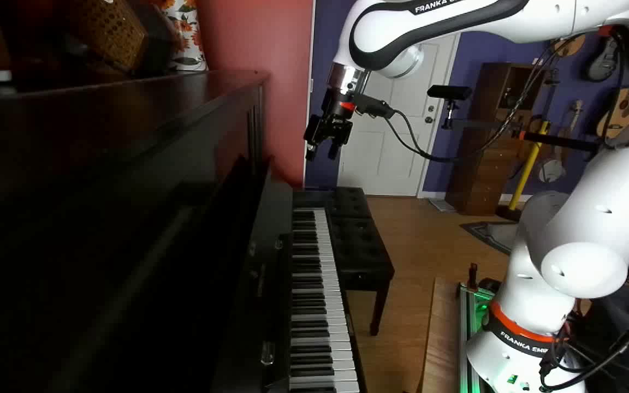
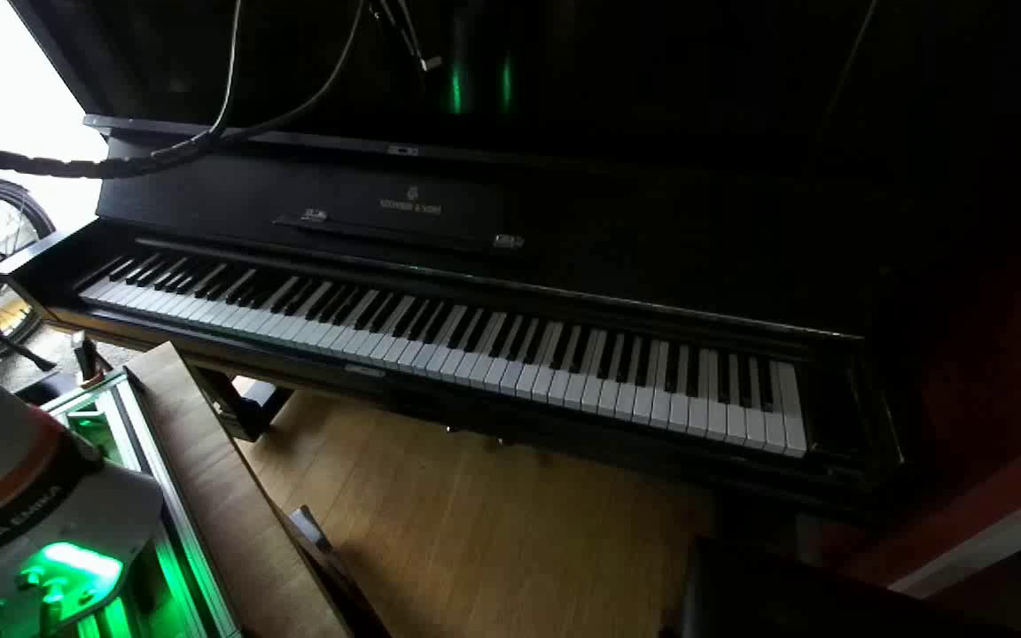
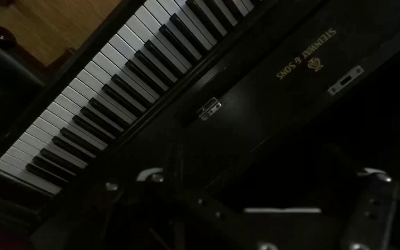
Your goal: Press the rightmost f sharp note on the piano
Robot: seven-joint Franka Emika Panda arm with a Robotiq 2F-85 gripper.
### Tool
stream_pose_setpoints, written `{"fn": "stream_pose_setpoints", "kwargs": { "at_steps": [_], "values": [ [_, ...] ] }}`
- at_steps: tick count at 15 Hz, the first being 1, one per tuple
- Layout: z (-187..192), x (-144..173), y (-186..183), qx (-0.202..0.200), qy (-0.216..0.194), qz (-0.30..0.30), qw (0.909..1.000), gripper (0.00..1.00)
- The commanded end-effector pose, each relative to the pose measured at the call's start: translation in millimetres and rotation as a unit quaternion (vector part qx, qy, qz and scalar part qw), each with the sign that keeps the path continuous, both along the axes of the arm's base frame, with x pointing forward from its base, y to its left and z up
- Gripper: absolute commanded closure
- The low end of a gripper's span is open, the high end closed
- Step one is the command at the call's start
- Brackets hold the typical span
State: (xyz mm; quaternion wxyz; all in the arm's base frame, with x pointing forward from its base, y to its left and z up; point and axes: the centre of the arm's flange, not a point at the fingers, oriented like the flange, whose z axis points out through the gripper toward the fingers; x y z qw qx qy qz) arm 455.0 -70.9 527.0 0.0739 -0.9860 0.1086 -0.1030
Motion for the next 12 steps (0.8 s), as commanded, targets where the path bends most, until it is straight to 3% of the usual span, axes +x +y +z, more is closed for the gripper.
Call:
{"fn": "stream_pose_setpoints", "kwargs": {
  "at_steps": [1, 6, 8, 12],
  "values": [
    [0.0, 0.0, 0.0, 0.0, 0.0, 0.0, 1.0, 0.0],
    [0.0, 0.0, 0.0, 0.0, 0.0, 0.0, 1.0, 0.0],
    [-21.5, 18.2, -15.1, -0.058, 0.007, -0.022, 0.998, 0.0],
    [-72.2, 56.1, -51.3, -0.099, -0.025, -0.015, 0.9947, 0.0]
  ]
}}
